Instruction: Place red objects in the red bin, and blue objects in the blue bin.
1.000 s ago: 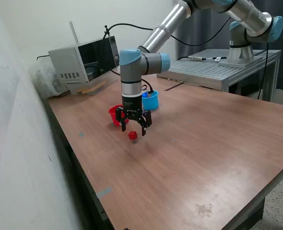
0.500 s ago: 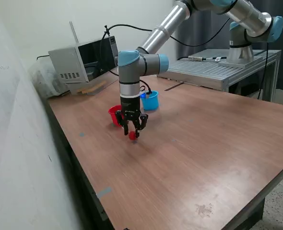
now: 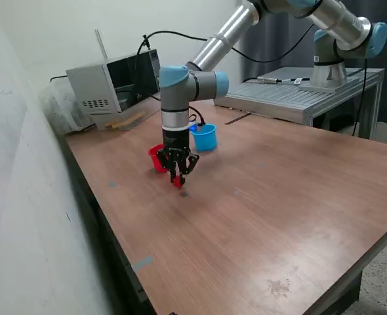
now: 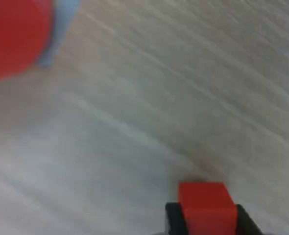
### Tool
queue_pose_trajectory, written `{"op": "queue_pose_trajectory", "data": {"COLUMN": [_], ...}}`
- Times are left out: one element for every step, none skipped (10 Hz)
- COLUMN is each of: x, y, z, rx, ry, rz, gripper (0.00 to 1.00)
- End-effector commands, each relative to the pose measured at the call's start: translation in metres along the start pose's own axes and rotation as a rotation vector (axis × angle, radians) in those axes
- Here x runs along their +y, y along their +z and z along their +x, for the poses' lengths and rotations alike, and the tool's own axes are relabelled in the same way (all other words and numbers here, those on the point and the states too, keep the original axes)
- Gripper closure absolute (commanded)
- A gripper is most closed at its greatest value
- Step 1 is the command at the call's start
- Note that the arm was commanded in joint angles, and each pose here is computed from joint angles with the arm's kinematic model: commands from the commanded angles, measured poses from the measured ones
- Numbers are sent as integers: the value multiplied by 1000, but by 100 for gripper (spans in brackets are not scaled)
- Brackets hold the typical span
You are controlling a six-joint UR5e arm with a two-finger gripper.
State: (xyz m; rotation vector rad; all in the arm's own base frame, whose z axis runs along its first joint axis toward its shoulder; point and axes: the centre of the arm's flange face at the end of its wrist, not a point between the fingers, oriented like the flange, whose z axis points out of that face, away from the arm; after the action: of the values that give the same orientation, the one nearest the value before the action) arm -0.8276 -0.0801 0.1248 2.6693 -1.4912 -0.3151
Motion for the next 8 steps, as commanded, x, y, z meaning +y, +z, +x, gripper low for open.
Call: {"op": "queue_pose_trajectory", "data": {"x": [0,-9,-18,-29,-41,-56,-68,-75], "y": [-73,-107,-129,-133,-131,-124,-120,-116], "z": [-11,-27,-48,-67,-85,-100,-112,-117], "rx": [-45,-68,-90,-101,-110,-109,-102,-97], "ry": [6,27,55,80,107,137,159,169], "rz": [-52,-77,-92,-87,-67,-47,-37,-31], "gripper": [100,100,100,100,100,100,100,100]}}
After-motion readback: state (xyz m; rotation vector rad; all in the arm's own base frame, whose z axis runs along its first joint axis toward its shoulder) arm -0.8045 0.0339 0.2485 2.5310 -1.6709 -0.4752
